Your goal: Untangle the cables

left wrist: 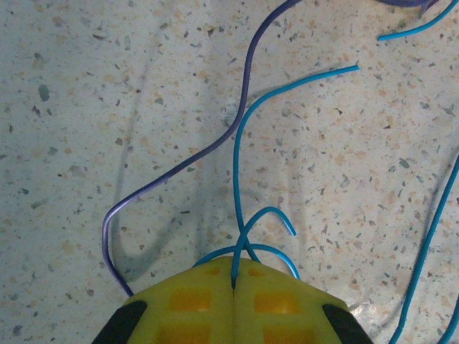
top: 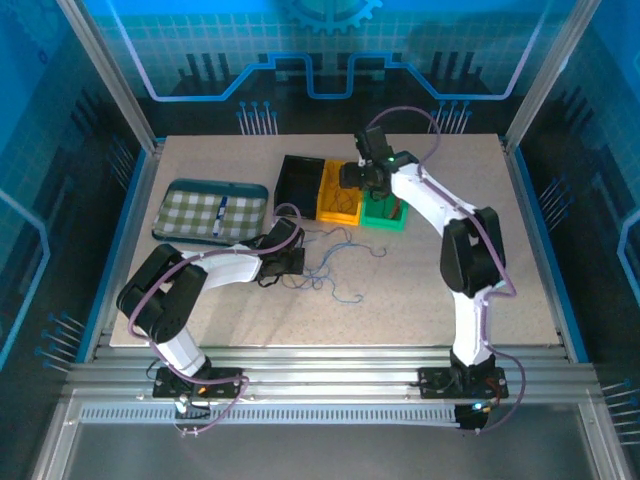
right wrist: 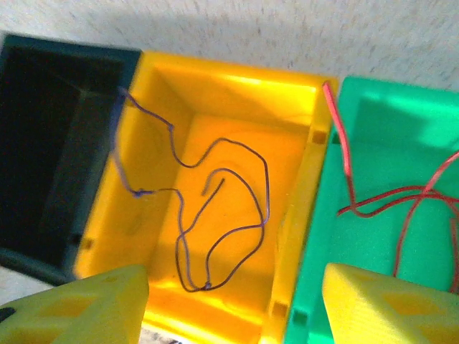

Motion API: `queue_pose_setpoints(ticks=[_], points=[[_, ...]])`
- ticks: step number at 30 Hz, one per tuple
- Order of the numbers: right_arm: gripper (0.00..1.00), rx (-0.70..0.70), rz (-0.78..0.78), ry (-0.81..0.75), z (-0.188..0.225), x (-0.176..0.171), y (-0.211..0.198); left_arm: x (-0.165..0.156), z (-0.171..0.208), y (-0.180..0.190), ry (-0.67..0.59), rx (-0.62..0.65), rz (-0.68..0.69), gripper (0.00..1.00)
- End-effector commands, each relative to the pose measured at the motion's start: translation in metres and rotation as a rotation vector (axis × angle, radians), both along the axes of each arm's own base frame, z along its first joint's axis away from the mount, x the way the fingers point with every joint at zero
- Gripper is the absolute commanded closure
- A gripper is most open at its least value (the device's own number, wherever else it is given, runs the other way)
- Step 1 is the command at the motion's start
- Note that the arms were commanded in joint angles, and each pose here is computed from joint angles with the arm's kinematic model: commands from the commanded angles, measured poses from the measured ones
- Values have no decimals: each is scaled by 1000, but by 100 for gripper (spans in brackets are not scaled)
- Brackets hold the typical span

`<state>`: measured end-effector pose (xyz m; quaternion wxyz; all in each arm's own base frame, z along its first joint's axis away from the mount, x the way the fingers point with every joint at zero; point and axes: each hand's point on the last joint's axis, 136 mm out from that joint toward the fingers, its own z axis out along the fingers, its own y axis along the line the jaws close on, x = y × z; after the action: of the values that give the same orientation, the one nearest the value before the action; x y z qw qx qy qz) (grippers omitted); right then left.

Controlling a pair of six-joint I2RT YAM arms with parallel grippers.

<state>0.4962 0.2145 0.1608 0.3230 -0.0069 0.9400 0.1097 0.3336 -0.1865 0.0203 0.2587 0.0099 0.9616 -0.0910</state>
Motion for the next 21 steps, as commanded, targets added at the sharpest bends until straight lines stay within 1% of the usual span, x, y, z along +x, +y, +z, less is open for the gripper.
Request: queue_pose_setpoints(ticks=[1, 4, 7, 11, 13, 15, 17, 21], points=[[34, 8, -5, -157, 55, -3, -4, 4, 4, 0, -20, 6, 17, 100], [37, 14, 13, -185, 67, -15, -6, 3, 3, 1, -16, -1, 26, 100], [46, 32, 65, -181, 66, -39, 0, 3, 3, 1, -14, -3, 33, 100], [61, 73, 162, -145, 44, -81, 13, 1, 2, 6, -11, 15, 53, 100], [66, 94, 199, -107, 24, -100, 19, 0, 2, 10, -13, 26, 69, 100], [67, 101, 228, -66, 7, -115, 24, 0, 2, 15, -17, 40, 83, 100], [64, 96, 254, -31, -10, -125, 30, -1, 3, 17, -24, 46, 89, 100], [64, 79, 246, 31, -39, -127, 34, -1, 4, 17, -29, 47, 90, 100]])
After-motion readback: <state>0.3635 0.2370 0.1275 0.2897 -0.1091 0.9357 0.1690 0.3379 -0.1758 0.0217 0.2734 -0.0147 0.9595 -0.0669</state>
